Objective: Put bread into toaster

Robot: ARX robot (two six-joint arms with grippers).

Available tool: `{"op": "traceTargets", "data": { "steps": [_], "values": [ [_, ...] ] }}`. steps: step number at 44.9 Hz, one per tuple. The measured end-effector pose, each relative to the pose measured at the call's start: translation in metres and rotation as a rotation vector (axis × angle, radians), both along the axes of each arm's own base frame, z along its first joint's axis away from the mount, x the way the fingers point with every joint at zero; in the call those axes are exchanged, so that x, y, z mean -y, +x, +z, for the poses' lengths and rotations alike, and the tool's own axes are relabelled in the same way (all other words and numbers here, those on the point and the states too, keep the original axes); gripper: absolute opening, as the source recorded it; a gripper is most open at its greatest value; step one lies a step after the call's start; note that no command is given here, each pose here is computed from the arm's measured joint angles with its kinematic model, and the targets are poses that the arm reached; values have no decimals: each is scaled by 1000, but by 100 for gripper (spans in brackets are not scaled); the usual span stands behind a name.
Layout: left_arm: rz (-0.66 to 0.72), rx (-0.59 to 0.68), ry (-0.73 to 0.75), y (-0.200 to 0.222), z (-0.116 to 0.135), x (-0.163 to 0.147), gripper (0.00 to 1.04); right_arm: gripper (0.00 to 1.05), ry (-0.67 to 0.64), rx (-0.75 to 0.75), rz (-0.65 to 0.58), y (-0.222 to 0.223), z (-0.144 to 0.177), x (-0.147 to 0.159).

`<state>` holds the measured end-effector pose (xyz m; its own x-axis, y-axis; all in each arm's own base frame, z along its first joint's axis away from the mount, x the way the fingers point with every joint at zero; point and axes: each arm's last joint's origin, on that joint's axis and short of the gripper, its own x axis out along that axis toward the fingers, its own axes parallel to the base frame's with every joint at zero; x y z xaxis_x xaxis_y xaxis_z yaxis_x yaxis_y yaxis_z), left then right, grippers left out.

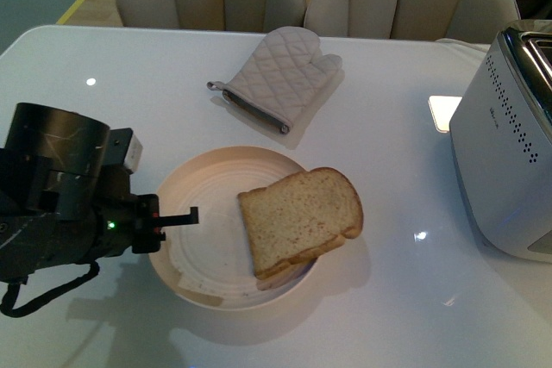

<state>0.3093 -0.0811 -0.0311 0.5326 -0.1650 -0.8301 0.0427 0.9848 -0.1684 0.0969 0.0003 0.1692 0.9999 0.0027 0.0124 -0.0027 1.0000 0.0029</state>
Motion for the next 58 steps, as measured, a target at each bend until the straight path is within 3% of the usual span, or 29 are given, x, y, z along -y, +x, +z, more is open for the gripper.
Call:
{"op": "traceTargets", "data": {
  "steps": [9, 20, 29, 39, 49, 51, 58],
  "values": [
    [-73, 7, -3, 4, 3, 28, 5, 96, 0, 0, 0, 0, 0, 0],
    [-114, 21, -2, 9, 6, 42, 5, 96, 0, 0, 0, 0, 0, 0],
    [-95, 76, -2, 9, 15, 41, 39, 96, 0, 0, 0, 0, 0, 0],
    [-29, 222, -61, 10, 60, 25, 67, 96, 0, 0, 0, 0, 0, 0],
    [101, 395, -152, -15, 129, -13, 99, 96, 0, 0, 0, 0, 0, 0],
    [139, 449, -189, -30, 152, -26, 97, 96, 0, 0, 0, 0, 0, 0],
    [221, 563, -256, -69, 198, -49, 98, 96, 0, 0, 0, 0, 0, 0]
  ]
}}
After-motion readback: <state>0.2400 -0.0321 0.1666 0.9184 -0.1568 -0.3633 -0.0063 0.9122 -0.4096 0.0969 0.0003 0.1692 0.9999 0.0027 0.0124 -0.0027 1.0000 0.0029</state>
